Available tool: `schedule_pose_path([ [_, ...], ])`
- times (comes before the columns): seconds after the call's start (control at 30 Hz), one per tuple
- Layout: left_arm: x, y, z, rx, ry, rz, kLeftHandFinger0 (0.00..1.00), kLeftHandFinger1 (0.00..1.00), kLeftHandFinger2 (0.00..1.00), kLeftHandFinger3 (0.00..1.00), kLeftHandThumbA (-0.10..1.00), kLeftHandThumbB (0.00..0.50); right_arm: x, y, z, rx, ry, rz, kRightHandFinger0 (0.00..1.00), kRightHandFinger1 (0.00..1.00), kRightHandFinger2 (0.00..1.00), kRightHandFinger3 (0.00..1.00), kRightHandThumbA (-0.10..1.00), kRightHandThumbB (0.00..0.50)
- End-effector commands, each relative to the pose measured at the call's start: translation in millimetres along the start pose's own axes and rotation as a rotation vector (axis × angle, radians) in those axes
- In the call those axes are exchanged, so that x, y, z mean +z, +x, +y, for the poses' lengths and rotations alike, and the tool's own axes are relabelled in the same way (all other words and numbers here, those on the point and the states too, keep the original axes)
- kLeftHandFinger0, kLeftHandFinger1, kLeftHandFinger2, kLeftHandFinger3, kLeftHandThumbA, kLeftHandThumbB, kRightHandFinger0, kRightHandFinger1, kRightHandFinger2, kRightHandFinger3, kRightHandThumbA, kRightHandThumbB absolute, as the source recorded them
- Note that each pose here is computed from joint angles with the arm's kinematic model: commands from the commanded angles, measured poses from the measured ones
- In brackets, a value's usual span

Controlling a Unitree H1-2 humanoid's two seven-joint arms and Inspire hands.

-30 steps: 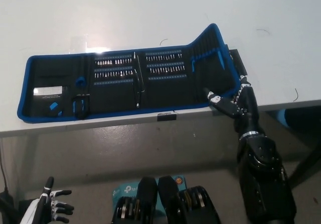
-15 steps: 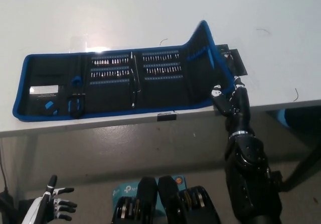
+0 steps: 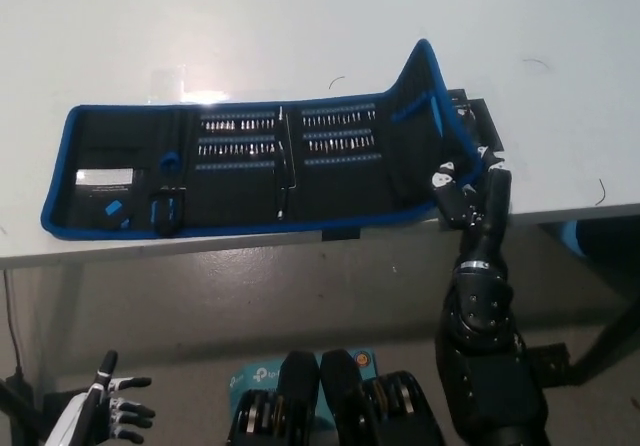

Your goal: The robot uses its right hand to lift an edge of the toolkit kept in middle of the desk and make one fold in it

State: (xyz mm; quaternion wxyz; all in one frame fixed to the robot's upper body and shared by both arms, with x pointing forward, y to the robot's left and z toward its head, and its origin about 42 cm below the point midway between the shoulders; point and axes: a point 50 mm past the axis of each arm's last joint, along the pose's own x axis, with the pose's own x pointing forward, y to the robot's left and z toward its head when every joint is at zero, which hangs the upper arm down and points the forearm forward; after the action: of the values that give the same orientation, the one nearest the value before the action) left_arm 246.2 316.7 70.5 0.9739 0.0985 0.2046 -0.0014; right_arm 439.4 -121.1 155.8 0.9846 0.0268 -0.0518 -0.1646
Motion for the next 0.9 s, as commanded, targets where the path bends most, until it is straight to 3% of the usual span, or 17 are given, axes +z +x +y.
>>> schedule_pose_path([
  [0.0,5.4,-6.5,5.9,-0.009,0.020,-0.022,0.48,0.48,0.42,0.63,1.00,0.500,31.7,7.9,6.8,-0.029,-0.017,-0.181,0.00,0.00,0.00,0.30,-0.10,0.074],
  [0.13,6.0,-6.3,8.2,-0.008,0.039,-0.021,0.49,0.49,0.43,0.65,1.00,0.500,51.0,14.2,12.2,0.027,-0.096,-0.275,0.00,0.00,0.00,0.34,-0.10,0.071],
  [0.17,7.0,-6.3,9.8,-0.010,0.040,-0.020,0.50,0.50,0.44,0.67,1.00,0.500,65.5,19.5,17.7,0.069,-0.151,-0.312,0.00,0.00,0.04,0.35,-0.10,0.077],
  [0.2,7.1,-6.3,9.8,-0.011,0.039,-0.019,0.51,0.51,0.44,0.67,1.00,0.500,71.8,21.5,19.7,0.086,-0.176,-0.328,0.00,0.00,0.00,0.35,-0.10,0.078],
  [0.23,7.4,-4.3,10.6,-0.015,0.046,-0.018,0.51,0.51,0.44,0.65,1.00,0.500,93.7,26.5,31.3,0.142,-0.293,-0.386,0.00,0.00,0.07,0.38,-0.10,0.106],
  [0.33,7.8,-2.8,11.0,-0.023,0.046,-0.021,0.51,0.52,0.46,0.65,1.00,0.500,110.9,29.0,45.5,0.217,-0.399,-0.439,0.00,0.00,0.09,0.42,-0.10,0.136],
  [0.37,8.1,-2.3,10.5,-0.023,0.049,-0.026,0.48,0.49,0.43,0.66,1.00,0.500,118.5,28.8,56.2,0.288,-0.464,-0.481,0.00,0.00,0.03,0.43,-0.10,0.129],
  [0.4,8.3,-2.1,10.3,-0.024,0.052,-0.028,0.48,0.48,0.43,0.67,1.00,0.500,121.7,28.3,64.2,0.328,-0.510,-0.503,0.00,0.00,0.01,0.42,-0.10,0.144],
  [0.43,8.7,-2.3,8.7,-0.023,0.046,-0.030,0.47,0.47,0.43,0.67,1.00,0.500,122.5,27.7,67.5,0.354,-0.528,-0.519,0.00,0.00,0.00,0.40,-0.10,0.237],
  [0.47,8.8,-2.3,8.5,-0.023,0.046,-0.030,0.46,0.47,0.42,0.66,1.00,0.500,123.8,24.8,75.5,0.395,-0.591,-0.526,0.00,0.00,0.00,0.44,-0.10,0.156],
  [0.57,8.5,-0.5,6.6,-0.030,0.044,-0.035,0.46,0.47,0.42,0.65,1.00,0.500,113.3,10.3,95.5,0.556,-0.833,-0.598,0.00,0.00,0.00,0.47,-0.10,0.184],
  [0.73,10.8,-1.8,6.2,-0.034,0.052,-0.030,0.51,0.50,0.46,0.66,1.00,0.500,76.7,-8.9,100.2,0.675,-1.038,-0.625,0.00,0.00,0.03,0.44,-0.10,0.200],
  [0.8,11.7,-1.5,5.8,-0.030,0.049,-0.030,0.51,0.50,0.45,0.67,1.00,0.500,56.2,-17.6,97.3,0.728,-1.107,-0.607,0.00,0.00,0.00,0.46,-0.10,0.179],
  [0.87,14.6,0.2,4.9,-0.034,0.049,-0.041,0.50,0.49,0.44,0.66,1.00,0.500,43.1,-24.4,91.3,0.762,-1.149,-0.614,0.00,0.00,0.00,0.46,-0.10,0.203],
])
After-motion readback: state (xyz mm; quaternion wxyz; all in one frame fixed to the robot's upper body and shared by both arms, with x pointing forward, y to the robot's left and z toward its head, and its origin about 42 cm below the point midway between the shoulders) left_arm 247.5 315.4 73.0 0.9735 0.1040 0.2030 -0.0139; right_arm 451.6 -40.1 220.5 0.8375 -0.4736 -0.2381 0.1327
